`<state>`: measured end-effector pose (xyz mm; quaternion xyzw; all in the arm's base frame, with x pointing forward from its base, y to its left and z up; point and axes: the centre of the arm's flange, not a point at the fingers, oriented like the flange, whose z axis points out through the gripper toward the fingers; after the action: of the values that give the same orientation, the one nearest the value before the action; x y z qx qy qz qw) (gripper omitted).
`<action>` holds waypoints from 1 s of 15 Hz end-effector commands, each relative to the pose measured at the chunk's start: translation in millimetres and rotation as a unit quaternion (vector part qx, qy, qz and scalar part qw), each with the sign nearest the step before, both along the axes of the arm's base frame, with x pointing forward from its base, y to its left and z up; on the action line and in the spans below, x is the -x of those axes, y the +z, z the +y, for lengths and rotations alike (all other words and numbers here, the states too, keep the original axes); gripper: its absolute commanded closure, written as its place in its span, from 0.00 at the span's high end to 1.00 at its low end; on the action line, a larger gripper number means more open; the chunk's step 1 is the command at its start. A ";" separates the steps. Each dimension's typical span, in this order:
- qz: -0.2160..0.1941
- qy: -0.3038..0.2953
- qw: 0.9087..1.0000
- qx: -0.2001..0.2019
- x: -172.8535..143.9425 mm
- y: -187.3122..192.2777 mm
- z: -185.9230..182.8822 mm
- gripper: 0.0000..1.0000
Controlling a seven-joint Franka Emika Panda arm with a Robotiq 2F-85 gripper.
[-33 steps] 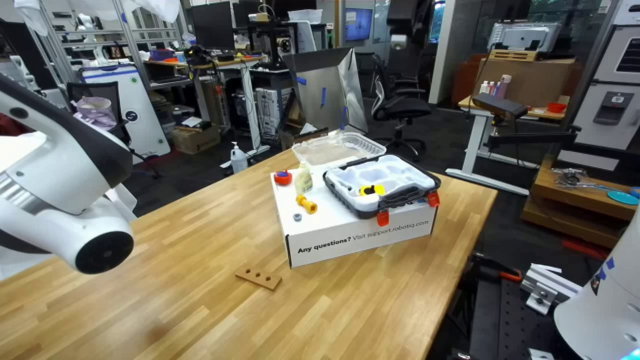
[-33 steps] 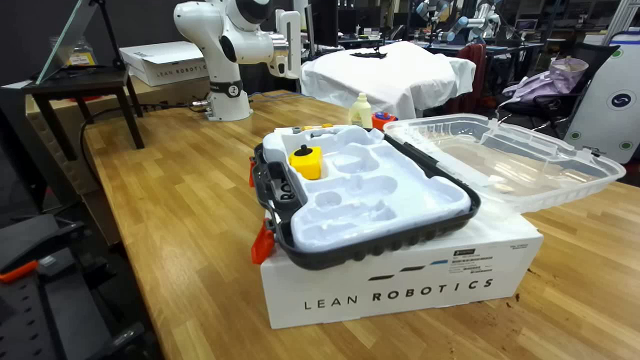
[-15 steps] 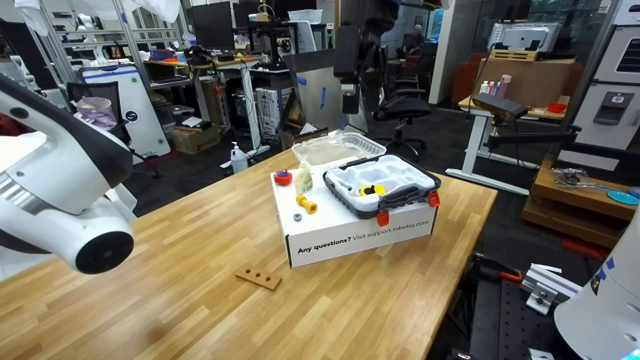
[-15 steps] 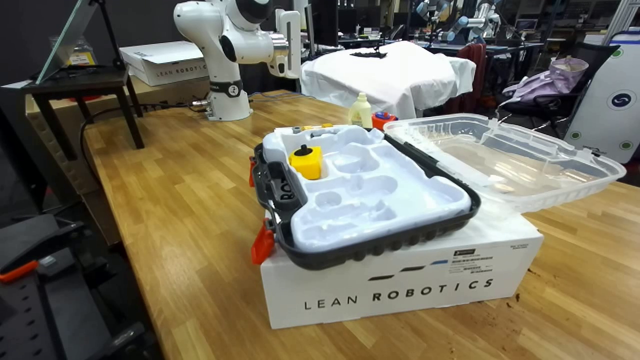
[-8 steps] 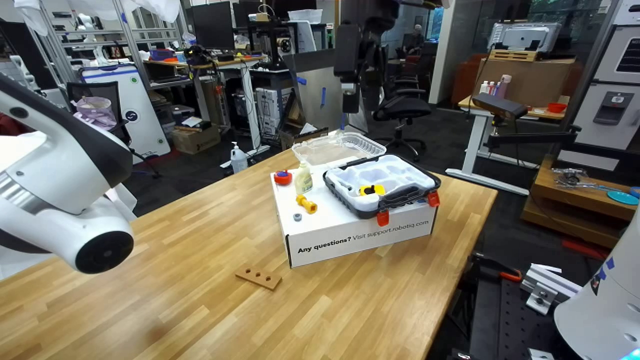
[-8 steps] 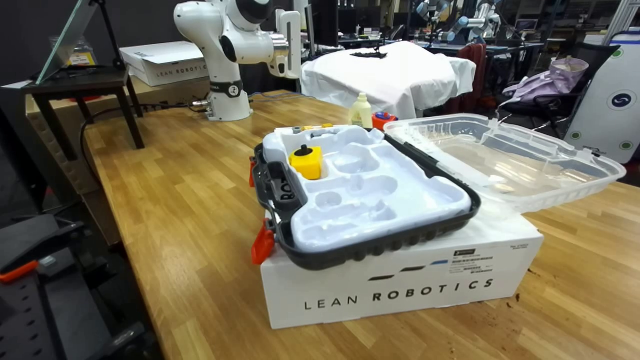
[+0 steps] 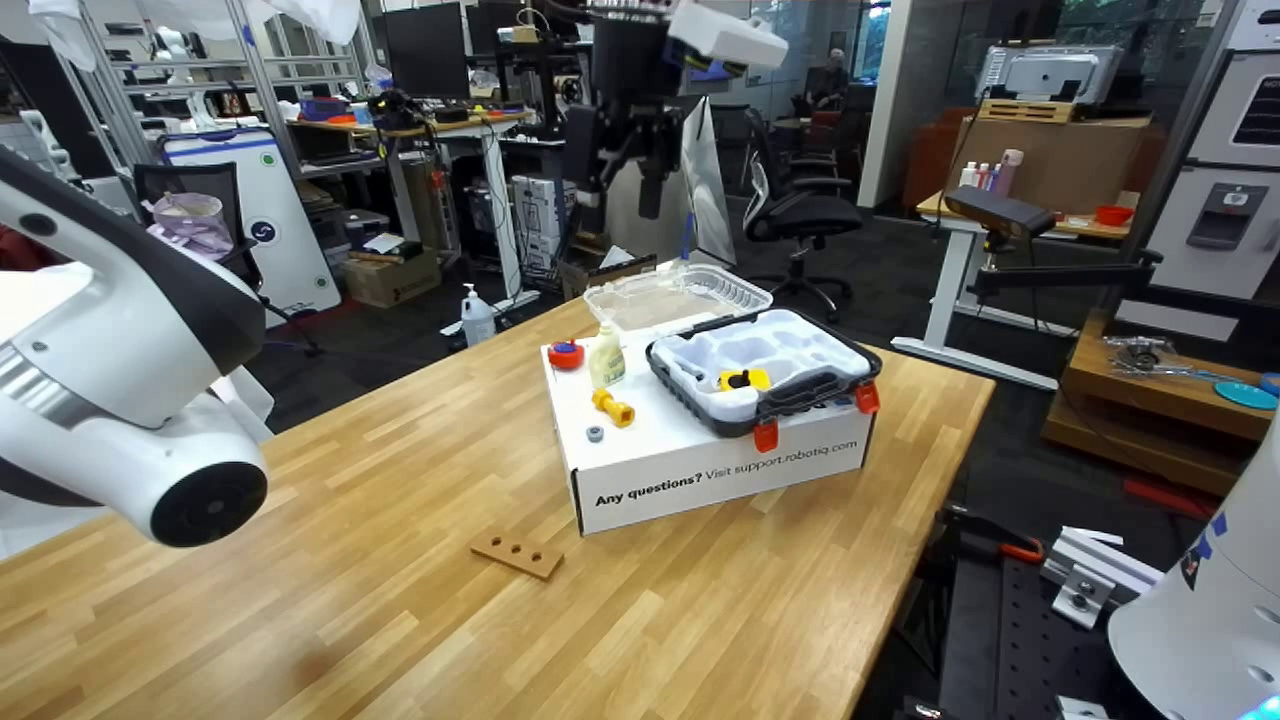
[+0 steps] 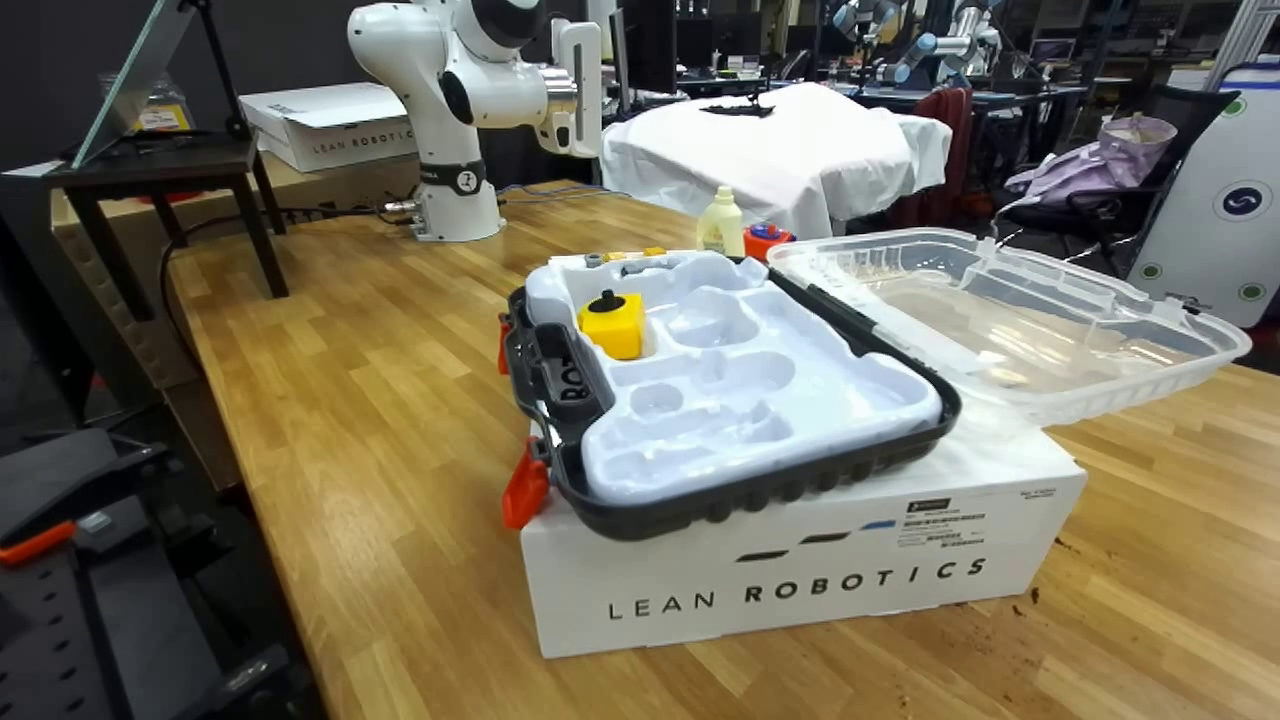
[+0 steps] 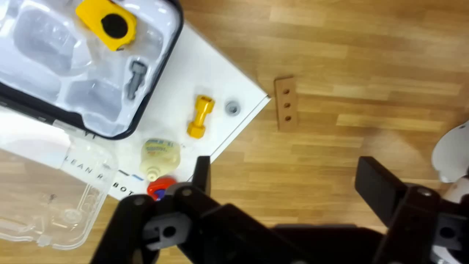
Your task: Pick the bottle on the box and put it on the table
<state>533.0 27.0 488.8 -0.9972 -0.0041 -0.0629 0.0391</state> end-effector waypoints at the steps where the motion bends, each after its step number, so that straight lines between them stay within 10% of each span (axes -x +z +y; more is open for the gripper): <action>1: 0.005 -0.038 0.997 0.060 -56.8 -22.3 -13.6 1.00; 15: -0.010 -0.038 0.998 0.058 -62.1 -31.5 -17.7 1.00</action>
<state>584.3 11.4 459.4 -0.9975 0.0270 -0.0635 -0.0126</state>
